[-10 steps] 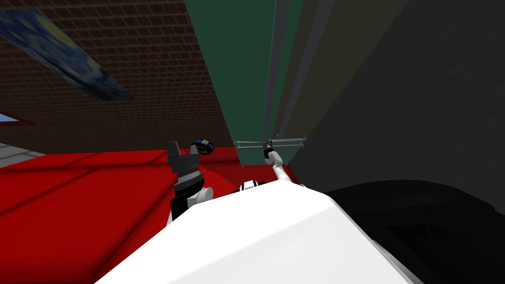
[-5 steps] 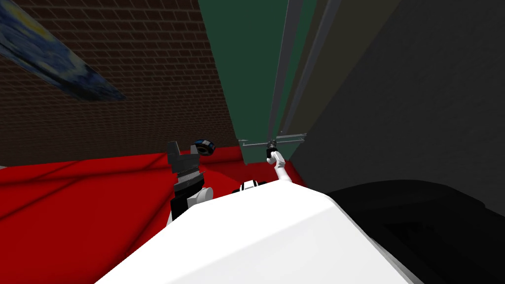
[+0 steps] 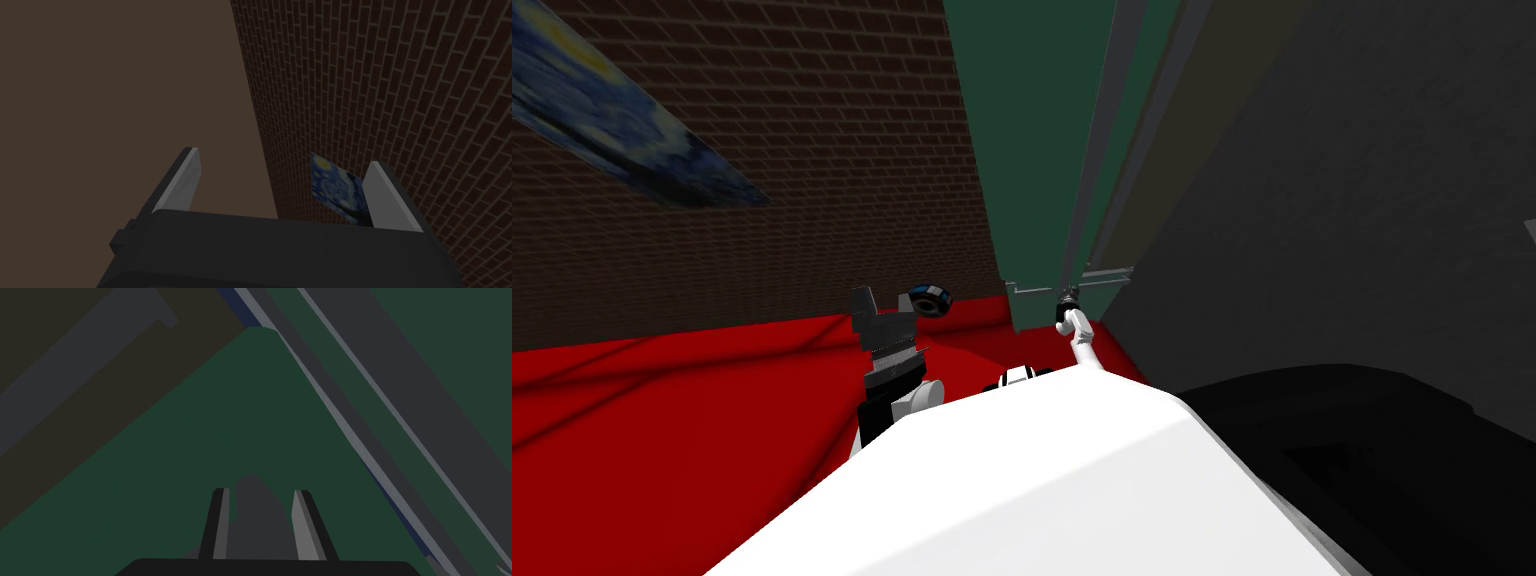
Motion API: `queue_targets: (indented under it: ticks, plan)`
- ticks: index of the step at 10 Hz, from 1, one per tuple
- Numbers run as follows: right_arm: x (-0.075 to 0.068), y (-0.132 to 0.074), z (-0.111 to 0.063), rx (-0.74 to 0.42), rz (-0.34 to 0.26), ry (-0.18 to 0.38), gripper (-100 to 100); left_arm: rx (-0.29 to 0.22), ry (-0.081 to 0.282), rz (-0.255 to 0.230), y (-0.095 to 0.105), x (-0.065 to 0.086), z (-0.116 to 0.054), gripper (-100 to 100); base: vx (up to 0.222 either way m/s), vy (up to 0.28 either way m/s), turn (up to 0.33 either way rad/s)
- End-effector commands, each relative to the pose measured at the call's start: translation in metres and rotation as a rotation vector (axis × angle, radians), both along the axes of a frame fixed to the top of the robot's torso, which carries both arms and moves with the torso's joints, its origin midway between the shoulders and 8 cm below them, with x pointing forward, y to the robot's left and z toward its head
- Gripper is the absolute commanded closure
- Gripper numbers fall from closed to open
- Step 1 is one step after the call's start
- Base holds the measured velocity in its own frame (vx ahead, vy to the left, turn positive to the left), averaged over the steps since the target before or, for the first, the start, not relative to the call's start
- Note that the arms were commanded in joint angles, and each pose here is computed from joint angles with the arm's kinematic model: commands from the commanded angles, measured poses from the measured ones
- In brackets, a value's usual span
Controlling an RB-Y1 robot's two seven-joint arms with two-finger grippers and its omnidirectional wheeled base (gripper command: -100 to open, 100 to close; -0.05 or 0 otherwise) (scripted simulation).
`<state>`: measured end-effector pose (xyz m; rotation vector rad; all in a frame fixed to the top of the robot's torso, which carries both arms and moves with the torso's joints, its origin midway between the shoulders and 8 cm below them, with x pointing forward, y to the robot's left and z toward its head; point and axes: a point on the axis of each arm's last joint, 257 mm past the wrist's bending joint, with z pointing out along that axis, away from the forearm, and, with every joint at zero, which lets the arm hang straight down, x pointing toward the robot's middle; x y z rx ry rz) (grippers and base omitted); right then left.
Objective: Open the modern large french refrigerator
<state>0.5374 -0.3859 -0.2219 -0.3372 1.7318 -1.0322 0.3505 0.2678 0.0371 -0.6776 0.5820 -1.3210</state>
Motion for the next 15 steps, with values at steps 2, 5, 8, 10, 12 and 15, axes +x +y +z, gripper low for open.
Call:
queue_targets:
  ticks: [2, 5, 8, 10, 12, 15]
  plan:
    - [-0.014, -0.028, 0.012, -0.005, -0.072, -0.023, 100, 0.000, 0.000, 0.000, 0.000, 0.000, 0.000, 0, 0.008, 0.240, -0.079]
    - [-0.027, -0.048, 0.017, -0.007, -0.127, -0.032, 100, 0.000, 0.000, 0.000, 0.000, 0.000, 0.000, 0, 0.007, 0.253, -0.098]
    - [-0.047, -0.078, 0.025, -0.013, -0.209, -0.047, 100, 0.000, 0.000, 0.000, 0.000, 0.000, 0.000, 0, -0.011, 0.288, -0.099]
    - [-0.054, -0.083, 0.013, -0.006, -0.226, -0.023, 100, 0.000, 0.000, 0.000, 0.000, 0.000, 0.000, 0, -0.005, 0.261, -0.087]
    - [-0.073, -0.105, 0.009, -0.001, -0.295, -0.015, 100, 0.000, 0.000, 0.000, 0.000, 0.000, 0.000, 0, 0.050, 0.198, -0.066]
    - [-0.089, -0.124, 0.013, -0.003, -0.354, -0.023, 100, 0.000, 0.000, 0.000, 0.000, 0.000, 0.000, 0, 0.053, 0.235, -0.081]
